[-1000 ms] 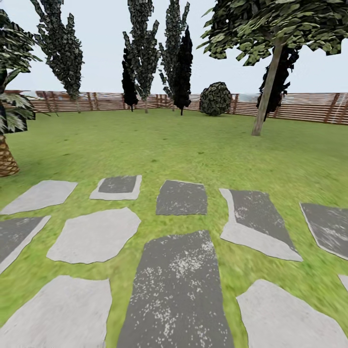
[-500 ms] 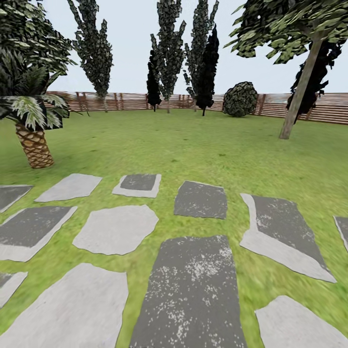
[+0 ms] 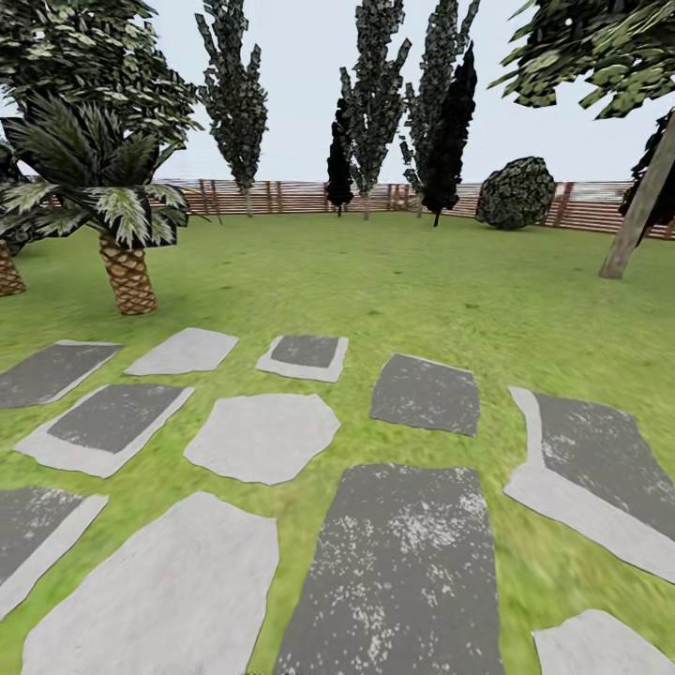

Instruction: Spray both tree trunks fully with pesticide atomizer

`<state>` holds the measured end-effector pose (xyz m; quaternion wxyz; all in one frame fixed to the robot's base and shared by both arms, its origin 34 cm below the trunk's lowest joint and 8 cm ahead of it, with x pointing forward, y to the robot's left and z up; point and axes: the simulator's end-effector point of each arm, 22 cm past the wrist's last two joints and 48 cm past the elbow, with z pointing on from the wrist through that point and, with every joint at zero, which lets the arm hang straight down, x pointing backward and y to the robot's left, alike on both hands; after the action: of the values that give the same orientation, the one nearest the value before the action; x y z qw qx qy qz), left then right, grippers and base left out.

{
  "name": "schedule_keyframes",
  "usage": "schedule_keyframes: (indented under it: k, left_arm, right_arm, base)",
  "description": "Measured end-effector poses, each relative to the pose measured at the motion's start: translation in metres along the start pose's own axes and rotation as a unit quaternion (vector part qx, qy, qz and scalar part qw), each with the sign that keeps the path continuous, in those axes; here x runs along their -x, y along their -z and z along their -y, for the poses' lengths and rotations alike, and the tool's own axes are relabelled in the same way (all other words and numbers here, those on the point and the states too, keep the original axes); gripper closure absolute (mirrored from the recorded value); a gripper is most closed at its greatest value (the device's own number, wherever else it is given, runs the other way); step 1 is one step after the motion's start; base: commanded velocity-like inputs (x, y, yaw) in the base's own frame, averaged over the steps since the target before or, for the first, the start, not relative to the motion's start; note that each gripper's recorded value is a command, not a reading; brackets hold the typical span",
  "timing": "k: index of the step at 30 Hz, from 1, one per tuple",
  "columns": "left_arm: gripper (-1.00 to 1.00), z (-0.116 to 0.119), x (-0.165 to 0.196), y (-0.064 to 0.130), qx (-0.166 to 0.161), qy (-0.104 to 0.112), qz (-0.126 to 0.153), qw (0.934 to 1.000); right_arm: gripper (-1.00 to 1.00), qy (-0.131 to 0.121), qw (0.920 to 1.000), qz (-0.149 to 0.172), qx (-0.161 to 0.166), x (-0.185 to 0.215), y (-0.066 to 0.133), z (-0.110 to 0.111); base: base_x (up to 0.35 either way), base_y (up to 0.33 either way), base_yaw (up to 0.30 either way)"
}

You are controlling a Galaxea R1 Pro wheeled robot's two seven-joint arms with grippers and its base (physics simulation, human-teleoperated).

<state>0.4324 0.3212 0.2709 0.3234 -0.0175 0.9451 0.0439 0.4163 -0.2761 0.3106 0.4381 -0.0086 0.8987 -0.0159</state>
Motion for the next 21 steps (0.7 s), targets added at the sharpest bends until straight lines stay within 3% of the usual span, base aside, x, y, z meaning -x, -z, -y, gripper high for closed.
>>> schedule_keyframes:
  k: [13, 21]
  left_arm:
    - [-1.0, 0.0, 0.0, 0.0, 0.0, 0.0, 0.0, 1.0]
    - [-1.0, -0.0001, 0.0002, 0.0, 0.0, 0.0, 0.0, 1.0]
  right_arm:
    - [-1.0, 0.0, 1.0, 0.0, 0.0, 0.0, 0.0, 0.0]
    - [-1.0, 0.0, 1.0, 0.0, 0.0, 0.0, 0.0, 0.0]
  base:
    - [0.004, -0.001, 0.275]
    - [0.176, -0.149, 0.275]
